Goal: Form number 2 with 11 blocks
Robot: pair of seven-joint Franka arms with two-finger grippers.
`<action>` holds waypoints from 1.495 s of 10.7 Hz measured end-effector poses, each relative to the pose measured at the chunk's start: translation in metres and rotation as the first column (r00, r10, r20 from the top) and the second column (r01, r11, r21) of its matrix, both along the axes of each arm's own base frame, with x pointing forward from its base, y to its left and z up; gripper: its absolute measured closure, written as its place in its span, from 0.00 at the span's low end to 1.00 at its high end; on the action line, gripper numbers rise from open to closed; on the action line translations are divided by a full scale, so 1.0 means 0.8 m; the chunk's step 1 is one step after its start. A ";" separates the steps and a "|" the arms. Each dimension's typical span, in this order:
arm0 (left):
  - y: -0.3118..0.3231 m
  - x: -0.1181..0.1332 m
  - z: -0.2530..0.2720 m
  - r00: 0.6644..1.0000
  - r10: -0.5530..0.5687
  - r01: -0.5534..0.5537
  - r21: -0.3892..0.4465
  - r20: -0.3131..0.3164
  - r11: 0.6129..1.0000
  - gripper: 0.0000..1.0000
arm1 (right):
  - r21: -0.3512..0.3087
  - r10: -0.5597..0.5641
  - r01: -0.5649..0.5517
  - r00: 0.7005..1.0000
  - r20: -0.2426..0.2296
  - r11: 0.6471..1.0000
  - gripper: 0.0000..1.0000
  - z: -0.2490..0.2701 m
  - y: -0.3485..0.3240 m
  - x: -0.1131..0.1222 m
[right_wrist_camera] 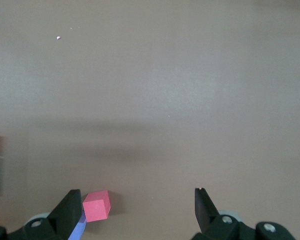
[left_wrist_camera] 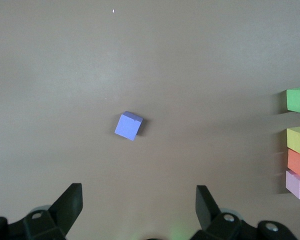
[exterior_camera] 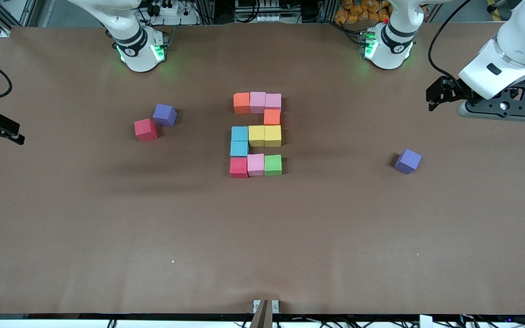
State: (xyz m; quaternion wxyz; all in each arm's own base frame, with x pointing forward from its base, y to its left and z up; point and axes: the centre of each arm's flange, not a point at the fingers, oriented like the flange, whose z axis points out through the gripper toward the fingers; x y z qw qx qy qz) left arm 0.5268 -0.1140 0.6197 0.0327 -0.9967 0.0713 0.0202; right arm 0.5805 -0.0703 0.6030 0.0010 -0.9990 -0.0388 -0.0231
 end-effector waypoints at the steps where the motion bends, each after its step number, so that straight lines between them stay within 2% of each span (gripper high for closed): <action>1: -0.004 -0.001 -0.001 1.000 -0.002 0.002 0.001 -0.002 1.000 0.00 | 0.000 0.000 0.000 1.000 0.000 1.000 0.00 0.000 0.000 0.000; 9: 0.039 0.003 -0.002 0.998 0.059 -0.059 -0.003 -0.005 0.998 0.00 | 0.000 0.000 0.000 1.000 0.001 1.000 0.00 -0.001 0.000 0.001; 13: 0.061 0.004 0.003 0.990 0.138 -0.138 -0.061 -0.013 0.989 0.00 | 0.000 0.000 0.000 1.000 -0.001 1.000 0.00 -0.005 0.000 0.003; 16: 0.055 0.002 0.004 0.984 0.180 -0.181 -0.065 -0.013 0.981 0.00 | 0.000 0.000 0.000 1.000 0.000 1.000 0.00 -0.006 -0.001 0.004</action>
